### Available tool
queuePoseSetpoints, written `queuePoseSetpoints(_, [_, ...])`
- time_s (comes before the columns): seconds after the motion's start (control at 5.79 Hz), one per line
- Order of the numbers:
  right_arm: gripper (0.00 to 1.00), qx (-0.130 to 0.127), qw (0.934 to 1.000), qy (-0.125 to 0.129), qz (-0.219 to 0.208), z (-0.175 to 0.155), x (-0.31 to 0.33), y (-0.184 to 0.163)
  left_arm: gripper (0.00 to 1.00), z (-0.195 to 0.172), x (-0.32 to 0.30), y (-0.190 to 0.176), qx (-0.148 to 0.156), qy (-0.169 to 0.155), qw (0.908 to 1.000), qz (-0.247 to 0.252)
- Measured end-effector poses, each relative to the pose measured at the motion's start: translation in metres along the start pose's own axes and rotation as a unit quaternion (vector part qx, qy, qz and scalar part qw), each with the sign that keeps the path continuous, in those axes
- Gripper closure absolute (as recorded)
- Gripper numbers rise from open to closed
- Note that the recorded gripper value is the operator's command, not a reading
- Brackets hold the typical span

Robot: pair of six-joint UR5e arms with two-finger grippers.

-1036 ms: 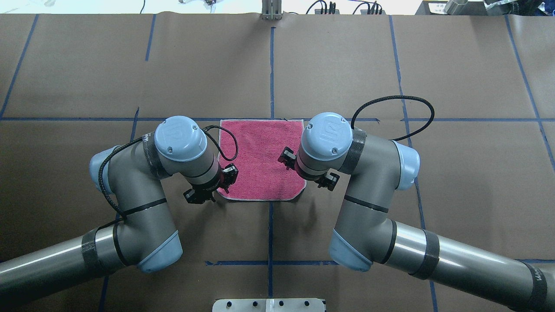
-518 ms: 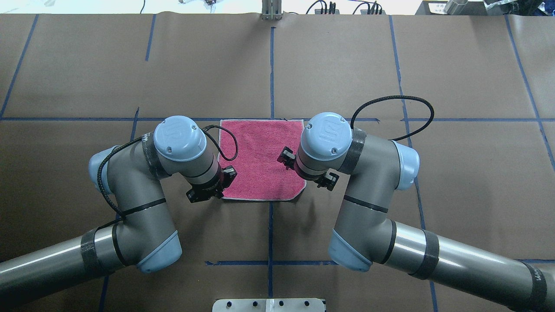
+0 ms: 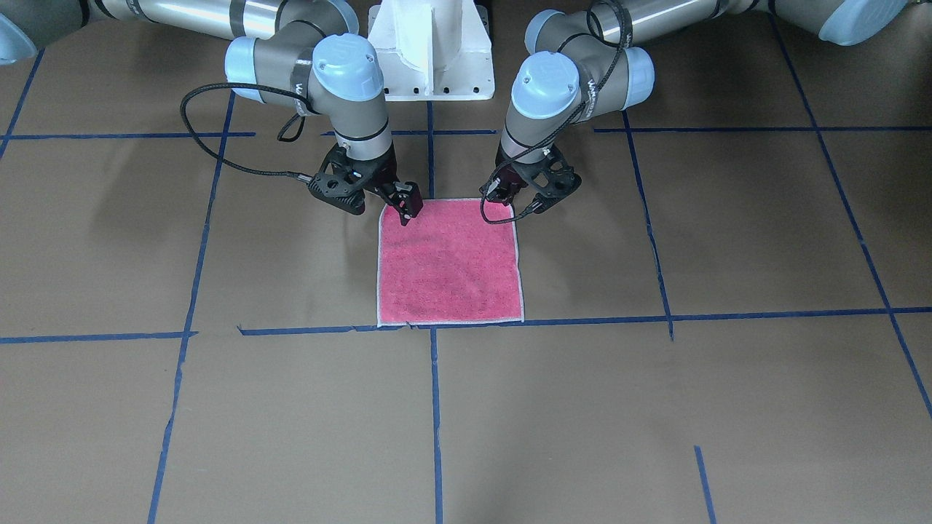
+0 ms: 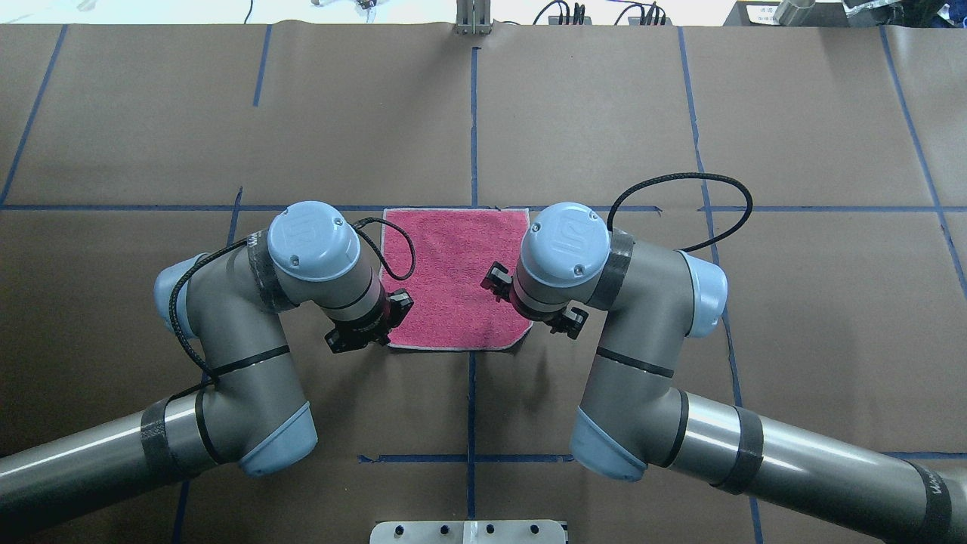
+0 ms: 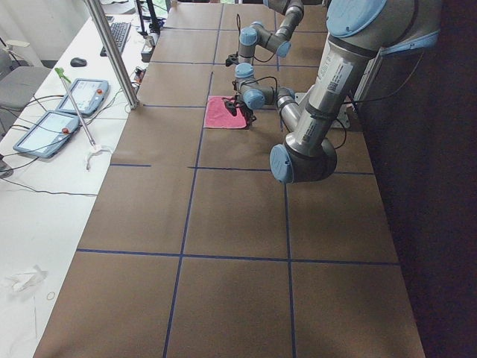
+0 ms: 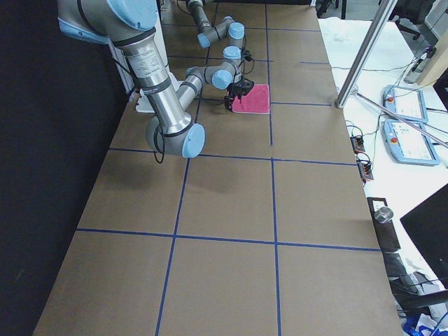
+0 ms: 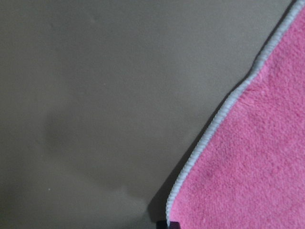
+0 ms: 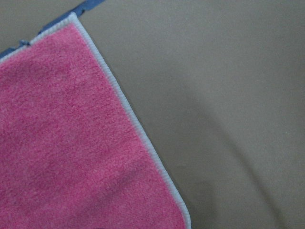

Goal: Fold towel twice with both arms

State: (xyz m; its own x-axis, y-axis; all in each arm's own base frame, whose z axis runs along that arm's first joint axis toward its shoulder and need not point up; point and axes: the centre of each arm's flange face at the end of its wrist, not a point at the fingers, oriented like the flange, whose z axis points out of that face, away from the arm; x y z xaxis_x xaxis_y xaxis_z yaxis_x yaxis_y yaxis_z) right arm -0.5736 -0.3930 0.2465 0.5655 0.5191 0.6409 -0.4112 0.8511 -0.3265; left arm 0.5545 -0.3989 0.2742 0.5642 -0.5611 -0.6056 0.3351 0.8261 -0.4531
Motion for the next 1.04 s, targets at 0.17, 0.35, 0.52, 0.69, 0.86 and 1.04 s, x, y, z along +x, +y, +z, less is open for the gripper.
queuePoseSetpoints(0.17, [0.0,-0.007,0.9999,0.006,0.008,0.008,0.004,0.015,0.97,0.0,0.0,0.0,0.0,0.0,1.0,0.0])
queuePoseSetpoints(0.35, [0.0,-0.01,0.9998,0.011,0.011,0.014,0.007,0.025,0.97,0.0,0.0,0.0,0.0,0.0,1.0,0.0])
queuePoseSetpoints(0.52, [0.0,-0.012,0.9998,0.014,0.011,0.017,0.011,0.028,0.97,0.0,0.0,0.0,0.0,0.0,1.0,-0.001])
queuePoseSetpoints(0.69, [0.0,-0.01,0.9998,0.014,0.013,0.017,0.012,0.025,0.97,0.0,0.0,0.0,0.0,0.0,1.0,0.0])
queuePoseSetpoints(0.86, [0.0,-0.008,0.9998,0.011,0.014,0.014,0.011,0.018,0.97,-0.001,0.0,0.0,0.0,0.001,1.0,0.0])
queuePoseSetpoints(1.04, [0.02,-0.008,0.9999,0.004,0.013,0.013,0.011,0.015,0.97,-0.001,0.0,0.0,0.001,0.001,1.0,0.001])
